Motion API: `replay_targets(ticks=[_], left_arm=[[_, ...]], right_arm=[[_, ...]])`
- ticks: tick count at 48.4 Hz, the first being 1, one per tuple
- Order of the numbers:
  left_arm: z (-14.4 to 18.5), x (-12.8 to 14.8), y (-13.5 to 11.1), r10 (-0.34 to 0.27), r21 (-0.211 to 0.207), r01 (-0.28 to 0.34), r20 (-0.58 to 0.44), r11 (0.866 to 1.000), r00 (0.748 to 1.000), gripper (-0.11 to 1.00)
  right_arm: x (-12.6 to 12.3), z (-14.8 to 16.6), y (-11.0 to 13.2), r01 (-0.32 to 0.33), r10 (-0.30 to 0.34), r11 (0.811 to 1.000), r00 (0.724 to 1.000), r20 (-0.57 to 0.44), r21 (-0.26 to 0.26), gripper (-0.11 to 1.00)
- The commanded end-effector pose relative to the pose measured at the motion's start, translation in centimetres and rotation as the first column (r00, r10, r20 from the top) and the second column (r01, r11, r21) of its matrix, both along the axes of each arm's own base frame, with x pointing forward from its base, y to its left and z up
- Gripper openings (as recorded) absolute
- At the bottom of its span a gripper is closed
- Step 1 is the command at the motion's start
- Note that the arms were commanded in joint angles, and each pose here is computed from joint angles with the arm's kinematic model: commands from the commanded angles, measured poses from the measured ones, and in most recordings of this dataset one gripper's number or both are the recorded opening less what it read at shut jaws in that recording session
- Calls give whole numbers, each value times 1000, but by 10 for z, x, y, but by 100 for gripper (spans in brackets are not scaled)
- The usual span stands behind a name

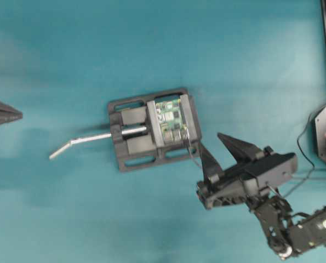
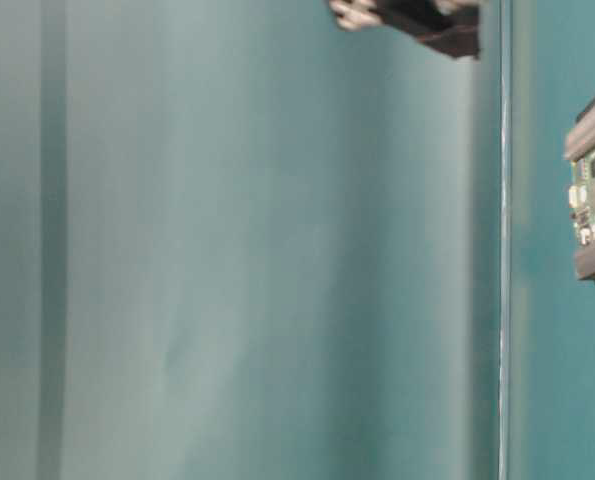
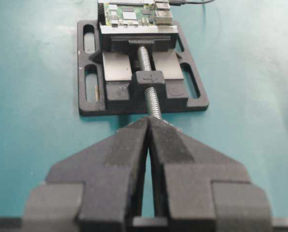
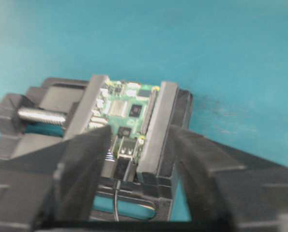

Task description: Insert the USB into the fixed PCB.

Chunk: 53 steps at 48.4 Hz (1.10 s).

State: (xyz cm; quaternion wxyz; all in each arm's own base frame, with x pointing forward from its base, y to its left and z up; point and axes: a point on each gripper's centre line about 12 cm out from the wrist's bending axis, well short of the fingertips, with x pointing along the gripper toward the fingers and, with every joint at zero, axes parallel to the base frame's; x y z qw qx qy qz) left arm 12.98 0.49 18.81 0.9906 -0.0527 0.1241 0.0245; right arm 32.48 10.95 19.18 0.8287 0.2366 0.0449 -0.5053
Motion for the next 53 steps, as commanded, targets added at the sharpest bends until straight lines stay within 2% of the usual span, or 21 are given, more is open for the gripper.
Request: replay_targets(ticks=[1,6,12,19,25,32,35,38,46,52,53], left_arm=[[9,2,0,-2,1,2,20,1000,1000,1],[9,2,0,-2,3,2,20,1000,1000,1],[9,2,0,-1,3,1,20,1000,1000,1],[9,2,0,-2,1,2,20,1000,1000,1],[9,2,0,-1,3,1,20,1000,1000,1],[9,2,0,-2,3,2,20,1000,1000,1],[9,2,0,-2,3,2,20,1000,1000,1],[9,2,0,-2,3,2,20,1000,1000,1],[9,2,0,-2,3,2,20,1000,1000,1],[9,2,0,-2,3,2,20,1000,1000,1],[9,2,0,-1,3,1,20,1000,1000,1]], right_arm=[[-2,16,0,-21,20,1000,999,39,22,66],[-1,22,2,-43,42,999,997,60,15,67],[-3,35,3,-89,90,996,991,97,-17,67],[-17,53,-5,-148,155,987,980,122,-66,67],[-28,75,-10,-240,259,963,951,168,-125,68],[-50,88,-20,-338,365,928,911,192,-159,68],[-60,90,-24,-388,415,907,888,200,-162,68],[-70,92,-28,-449,477,877,852,214,-168,68],[-99,97,-42,-595,634,773,732,247,-220,68],[-130,97,-62,-655,709,705,646,282,-271,68],[-135,97,-66,-659,716,698,635,290,-280,68]])
